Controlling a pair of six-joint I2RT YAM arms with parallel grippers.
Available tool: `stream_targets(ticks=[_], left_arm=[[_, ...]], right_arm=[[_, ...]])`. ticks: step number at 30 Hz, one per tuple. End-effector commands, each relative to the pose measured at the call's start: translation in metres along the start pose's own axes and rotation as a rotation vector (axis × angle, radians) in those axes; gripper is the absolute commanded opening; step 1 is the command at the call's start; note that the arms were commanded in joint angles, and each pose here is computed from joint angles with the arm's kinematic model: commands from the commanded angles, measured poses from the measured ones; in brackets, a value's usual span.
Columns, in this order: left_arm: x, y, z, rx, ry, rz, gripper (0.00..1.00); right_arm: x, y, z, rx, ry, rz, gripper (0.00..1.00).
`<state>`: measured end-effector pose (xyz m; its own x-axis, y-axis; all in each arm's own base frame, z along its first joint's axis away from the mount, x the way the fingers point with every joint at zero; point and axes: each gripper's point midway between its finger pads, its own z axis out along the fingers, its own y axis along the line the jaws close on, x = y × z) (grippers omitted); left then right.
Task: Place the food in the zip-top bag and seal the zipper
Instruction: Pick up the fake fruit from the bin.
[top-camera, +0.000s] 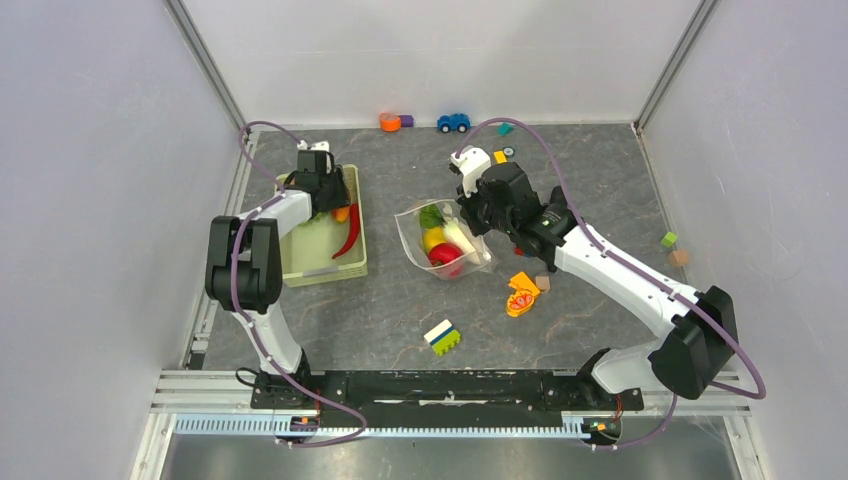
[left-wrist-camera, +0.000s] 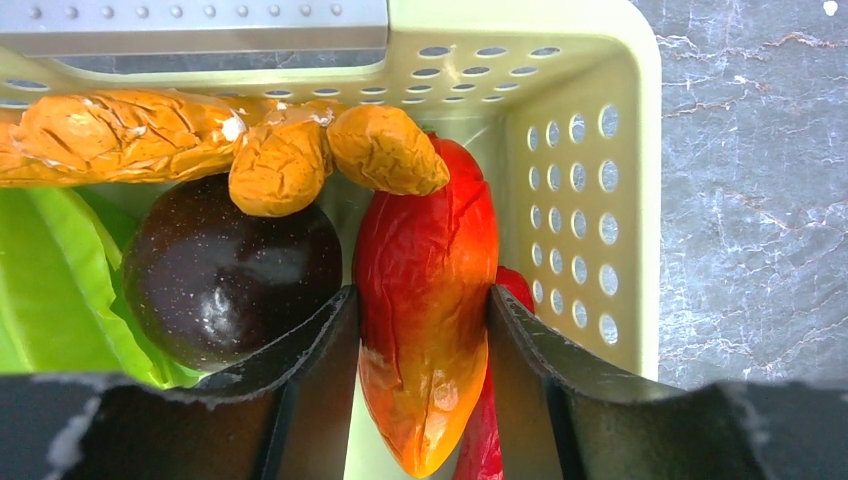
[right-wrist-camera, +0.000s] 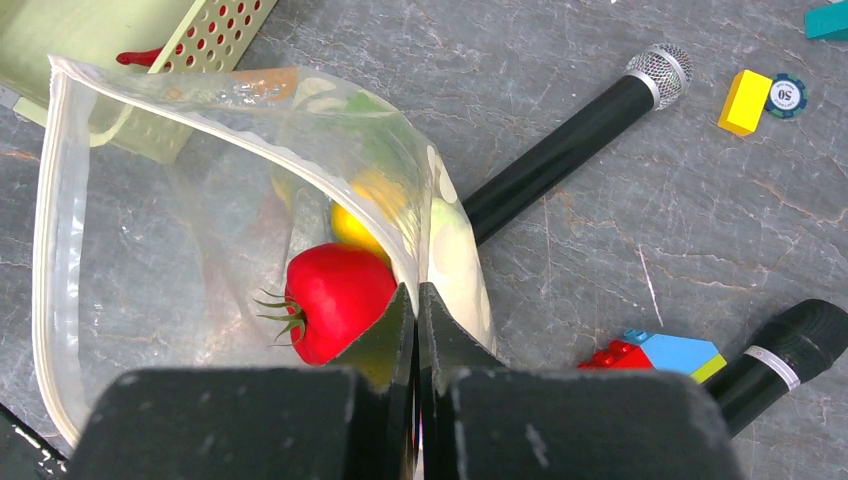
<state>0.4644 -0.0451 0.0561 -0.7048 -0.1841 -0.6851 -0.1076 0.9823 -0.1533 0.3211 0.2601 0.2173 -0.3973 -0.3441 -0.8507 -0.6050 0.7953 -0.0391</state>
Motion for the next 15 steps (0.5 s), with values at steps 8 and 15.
stream_targets(ticks=[8, 15], left_arm=[[-0.041, -0.017, -0.059, 0.127, -0.262, -0.021, 0.14], [-0.066, -0.051, -0.139, 0.361, -0.539, -0.034, 0.14]], right_arm=[[-0.015, 0.001, -0.01, -0.004, -0.062, 0.015, 0.0], [-0.016, 0.007, -0.012, -0.038, -0.067, 0.03, 0.0]])
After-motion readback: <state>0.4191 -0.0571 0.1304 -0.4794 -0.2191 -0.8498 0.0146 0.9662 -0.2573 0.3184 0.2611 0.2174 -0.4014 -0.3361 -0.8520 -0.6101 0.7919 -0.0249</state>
